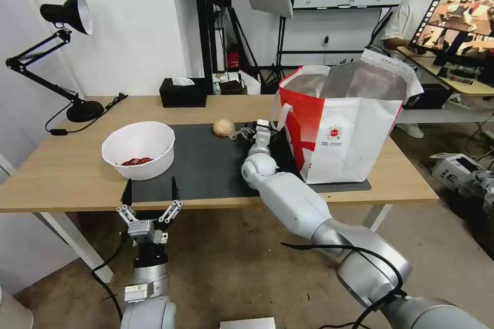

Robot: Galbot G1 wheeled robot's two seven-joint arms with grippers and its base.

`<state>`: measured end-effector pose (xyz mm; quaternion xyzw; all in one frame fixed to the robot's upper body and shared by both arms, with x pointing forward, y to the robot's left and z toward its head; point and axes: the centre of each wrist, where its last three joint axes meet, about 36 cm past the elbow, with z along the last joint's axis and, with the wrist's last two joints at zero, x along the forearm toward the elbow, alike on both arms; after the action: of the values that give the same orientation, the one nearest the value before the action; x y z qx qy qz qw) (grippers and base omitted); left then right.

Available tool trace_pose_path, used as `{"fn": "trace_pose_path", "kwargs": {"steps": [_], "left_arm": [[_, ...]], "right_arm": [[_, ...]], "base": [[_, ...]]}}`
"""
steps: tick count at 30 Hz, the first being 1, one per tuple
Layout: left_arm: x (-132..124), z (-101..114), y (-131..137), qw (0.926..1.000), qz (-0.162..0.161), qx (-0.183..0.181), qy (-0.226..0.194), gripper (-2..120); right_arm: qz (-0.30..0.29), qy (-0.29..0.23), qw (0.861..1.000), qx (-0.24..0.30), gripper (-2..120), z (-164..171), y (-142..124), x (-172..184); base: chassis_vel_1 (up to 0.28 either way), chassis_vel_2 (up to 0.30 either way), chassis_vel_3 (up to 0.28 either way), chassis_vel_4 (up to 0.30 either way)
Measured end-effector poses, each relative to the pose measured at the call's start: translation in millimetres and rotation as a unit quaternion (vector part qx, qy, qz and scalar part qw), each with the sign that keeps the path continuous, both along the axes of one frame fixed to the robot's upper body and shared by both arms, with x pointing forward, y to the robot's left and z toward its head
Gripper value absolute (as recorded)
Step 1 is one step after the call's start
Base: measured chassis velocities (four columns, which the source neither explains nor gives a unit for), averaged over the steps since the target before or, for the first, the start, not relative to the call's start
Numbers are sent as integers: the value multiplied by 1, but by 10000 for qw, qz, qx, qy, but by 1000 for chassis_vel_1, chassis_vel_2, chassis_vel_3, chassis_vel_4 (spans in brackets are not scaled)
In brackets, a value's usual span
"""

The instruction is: Pick up the trash from the table and place it into the takeout bag.

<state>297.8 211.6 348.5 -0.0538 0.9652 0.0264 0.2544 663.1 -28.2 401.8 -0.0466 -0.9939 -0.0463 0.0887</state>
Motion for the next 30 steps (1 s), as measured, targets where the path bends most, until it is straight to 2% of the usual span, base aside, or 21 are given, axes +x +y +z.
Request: {"fn": "trace_pose_path", "kwargs": {"steps": [12, 30], "left_arm": [[1, 1, -2, 10000, -21, -12, -25, 100], [3, -1, -2, 10000, -33, -18, -6, 100]], "right_arm": [[-84, 53, 9999, 34, 100, -1, -22, 18], [127, 189, 9997, 31, 100, -6, -34, 27]], "base": [[0, 0, 0, 0], [0, 0, 0, 0]]}}
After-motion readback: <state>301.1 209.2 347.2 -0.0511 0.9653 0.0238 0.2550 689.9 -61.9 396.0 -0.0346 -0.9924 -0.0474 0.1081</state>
